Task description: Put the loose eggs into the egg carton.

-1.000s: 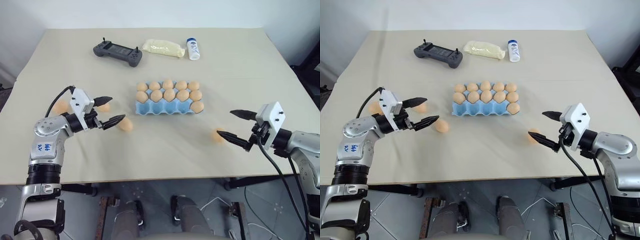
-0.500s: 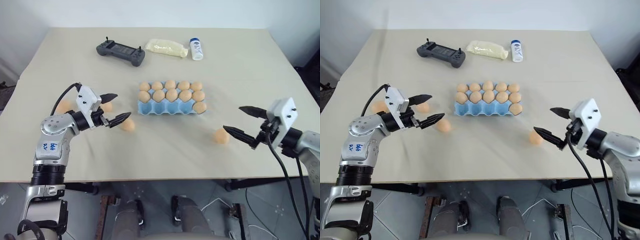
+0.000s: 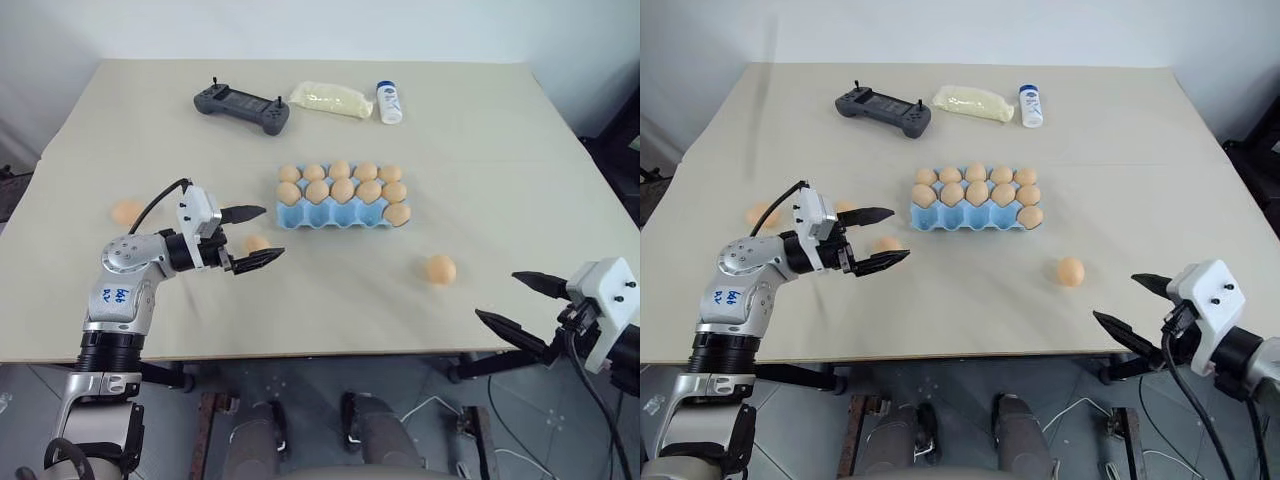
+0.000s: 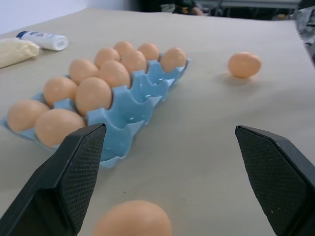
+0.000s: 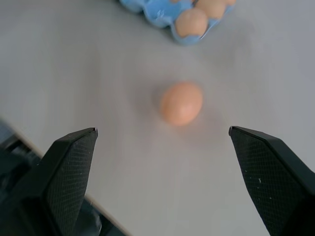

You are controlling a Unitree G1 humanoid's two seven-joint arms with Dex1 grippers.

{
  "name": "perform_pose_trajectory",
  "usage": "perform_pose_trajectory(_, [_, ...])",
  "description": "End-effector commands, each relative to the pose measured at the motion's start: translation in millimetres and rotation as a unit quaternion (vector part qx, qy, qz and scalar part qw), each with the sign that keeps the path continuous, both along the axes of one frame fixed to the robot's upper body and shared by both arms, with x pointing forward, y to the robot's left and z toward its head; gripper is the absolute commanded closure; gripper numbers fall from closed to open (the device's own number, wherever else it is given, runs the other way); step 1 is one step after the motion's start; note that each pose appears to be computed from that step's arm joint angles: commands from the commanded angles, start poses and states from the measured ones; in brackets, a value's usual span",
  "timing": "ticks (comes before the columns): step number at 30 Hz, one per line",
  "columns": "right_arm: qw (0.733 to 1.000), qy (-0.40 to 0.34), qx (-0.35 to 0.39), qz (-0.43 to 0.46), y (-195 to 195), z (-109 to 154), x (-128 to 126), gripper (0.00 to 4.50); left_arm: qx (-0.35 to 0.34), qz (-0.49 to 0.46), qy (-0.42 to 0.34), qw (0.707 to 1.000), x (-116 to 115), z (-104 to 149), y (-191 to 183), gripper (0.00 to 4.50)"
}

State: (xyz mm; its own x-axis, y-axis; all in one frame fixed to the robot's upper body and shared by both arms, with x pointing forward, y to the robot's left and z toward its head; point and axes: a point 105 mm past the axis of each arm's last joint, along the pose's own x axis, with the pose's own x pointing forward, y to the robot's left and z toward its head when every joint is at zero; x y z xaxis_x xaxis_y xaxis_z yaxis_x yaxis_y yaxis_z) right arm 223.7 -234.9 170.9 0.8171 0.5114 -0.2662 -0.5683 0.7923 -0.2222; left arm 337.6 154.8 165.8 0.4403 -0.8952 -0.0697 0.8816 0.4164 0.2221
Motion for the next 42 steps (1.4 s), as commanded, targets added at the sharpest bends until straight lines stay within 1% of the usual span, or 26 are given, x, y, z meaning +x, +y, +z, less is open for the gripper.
perform_pose_trajectory(1, [0.999,-0.021,0.025,-0.011,9.1,-2.3,15.2,0.0,0.004,-0.017,-0.022,1.0,-5.0,9.5,3.7,0.04])
perform_pose_trajectory(4, [0.999,-0.027,0.035,-0.011,15.4,-12.0,29.0,0.0,0.018,-0.017,-0.014,1.0,-10.8,2.9,11.3,0.04])
perform_pose_trajectory(7, [0.999,-0.032,0.041,-0.016,18.4,-20.3,45.5,0.0,0.051,-0.015,0.01,0.999,-19.0,-14.0,23.3,0.04])
perform_pose_trajectory(9, [0.999,-0.033,0.039,-0.017,18.7,-26.0,53.7,0.0,0.063,-0.013,0.017,0.998,-23.3,-20.1,29.3,0.04])
perform_pose_trajectory(12, [0.999,-0.029,0.032,-0.017,18.4,-35.2,62.6,0.0,0.062,-0.001,0.014,0.998,-25.2,-21.1,34.7,0.04])
perform_pose_trajectory(17, [0.998,-0.014,0.055,-0.012,22.7,-46.3,77.5,0.0,0.059,0.014,0.007,0.998,-29.1,-18.9,39.5,0.04])
perform_pose_trajectory(20, [0.998,0.003,0.053,-0.013,23.0,-56.9,84.0,0.0,0.057,0.019,0.004,0.998,-31.7,-16.8,39.7,0.04])
perform_pose_trajectory(23, [0.998,0.003,0.061,-0.011,26.6,-58.5,89.6,0.0,0.054,0.025,0.003,0.998,-33.2,-15.5,40.3,0.04])
perform_pose_trajectory(25, [0.998,-0.003,0.066,-0.011,28.6,-56.8,93.0,0.4,0.053,0.028,0.002,0.998,-33.6,-14.9,41.0,0.0])
perform_pose_trajectory(27, [0.998,-0.005,0.067,-0.009,30.8,-56.0,94.6,0.92,0.053,0.031,0.001,0.998,-33.4,-14.3,42.2,0.0])
perform_pose_trajectory(32, [0.998,-0.017,0.061,-0.004,32.4,-49.1,97.1,2.55,0.05,0.04,-0.003,0.998,-33.0,-11.3,43.7,0.0])
perform_pose_trajectory(34, [0.998,-0.037,0.06,0.0,35.2,-36.6,99.7,2.67,0.049,0.045,-0.006,0.998,-32.8,-10.1,45.1,0.0])
perform_pose_trajectory(39, [0.99,-0.104,0.093,0.021,62.0,14.6,117.4,2.67,0.037,0.058,-0.015,0.998,-31.1,-4.8,46.9,0.0])
perform_pose_trajectory(40, [0.989,-0.111,0.096,0.024,68.1,21.7,122.3,2.67,0.036,0.058,-0.016,0.998,-31.0,-4.2,46.6,0.0])
perform_pose_trajectory(42, [0.988,-0.106,0.102,0.036,82.7,27.7,132.5,2.67,0.032,0.06,-0.018,0.997,-30.2,-2.9,46.7,0.0])
